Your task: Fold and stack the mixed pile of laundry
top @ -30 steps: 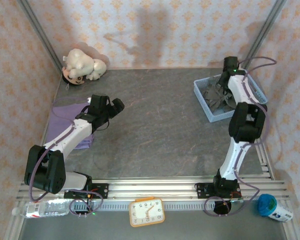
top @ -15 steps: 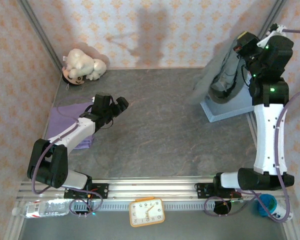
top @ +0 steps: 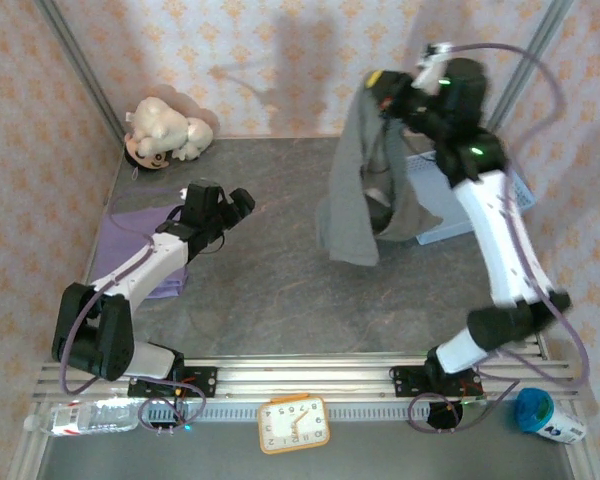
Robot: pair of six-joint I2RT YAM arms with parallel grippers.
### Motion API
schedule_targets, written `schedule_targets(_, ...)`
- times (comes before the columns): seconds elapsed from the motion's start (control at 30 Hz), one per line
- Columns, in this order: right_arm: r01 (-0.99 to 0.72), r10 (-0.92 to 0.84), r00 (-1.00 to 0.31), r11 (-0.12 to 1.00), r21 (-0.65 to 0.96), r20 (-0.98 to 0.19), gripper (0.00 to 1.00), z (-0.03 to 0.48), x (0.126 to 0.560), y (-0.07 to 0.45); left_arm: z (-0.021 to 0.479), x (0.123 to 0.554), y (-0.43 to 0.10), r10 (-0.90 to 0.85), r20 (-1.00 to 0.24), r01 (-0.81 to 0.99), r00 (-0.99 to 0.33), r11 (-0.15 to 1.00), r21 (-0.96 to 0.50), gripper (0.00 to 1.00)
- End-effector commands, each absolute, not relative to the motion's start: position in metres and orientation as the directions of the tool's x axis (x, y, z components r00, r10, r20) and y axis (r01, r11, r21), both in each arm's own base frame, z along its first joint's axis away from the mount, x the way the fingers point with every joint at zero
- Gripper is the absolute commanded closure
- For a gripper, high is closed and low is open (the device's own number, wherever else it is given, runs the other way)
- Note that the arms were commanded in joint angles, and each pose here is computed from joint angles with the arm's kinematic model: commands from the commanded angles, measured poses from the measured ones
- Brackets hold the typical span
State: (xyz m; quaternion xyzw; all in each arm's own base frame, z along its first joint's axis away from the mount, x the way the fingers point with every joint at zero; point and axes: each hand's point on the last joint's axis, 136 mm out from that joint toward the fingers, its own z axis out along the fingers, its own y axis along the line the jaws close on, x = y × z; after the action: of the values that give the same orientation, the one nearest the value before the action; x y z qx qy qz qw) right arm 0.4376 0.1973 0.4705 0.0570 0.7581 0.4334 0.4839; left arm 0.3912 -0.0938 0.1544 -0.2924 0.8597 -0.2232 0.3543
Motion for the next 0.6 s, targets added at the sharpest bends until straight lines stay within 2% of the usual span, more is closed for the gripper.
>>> schedule_targets(0.0, -0.252, 0.321, -0.772, 0.638, 0.728, -0.548, 0.62, 0.358, 0.464, 0.271, 0.193, 0.389, -0.085, -0.639, -0.559, -0.307, -0.528, 0.758, -0.576, 0.00)
schedule_targets(0.03, -0.229, 0.280, -0.809, 0.660, 0.715, -0.517, 0.47, 0.336, 0.465, 0.282, 0.199, 0.388, -0.085, -0.635, -0.568, -0.294, -0.524, 0.760, -0.579, 0.00)
schedule_targets(0.07, -0.208, 0.249, -0.833, 0.687, 0.696, -0.494, 0.37, 0.316, 0.468, 0.291, 0.203, 0.387, -0.086, -0.629, -0.575, -0.279, -0.523, 0.764, -0.582, 0.00)
schedule_targets(0.17, -0.169, 0.271, -0.826, 0.717, 0.677, -0.494, 0.15, 0.294, 0.474, 0.288, 0.213, 0.384, -0.091, -0.603, -0.591, -0.230, -0.535, 0.777, -0.586, 0.00)
schedule_targets(0.37, -0.091, 0.279, -0.807, 0.813, 0.576, -0.521, 0.16, 0.270, 0.451, 0.251, 0.204, 0.392, -0.114, -0.498, -0.618, -0.134, -0.609, 0.832, -0.538, 0.00)
schedule_targets(0.57, 0.033, 0.283, -0.854, 0.867, 0.497, -0.437, 0.23, 0.195, 0.397, 0.234, 0.171, 0.432, -0.132, -0.413, -0.612, -0.112, -0.674, 0.876, -0.469, 0.00)
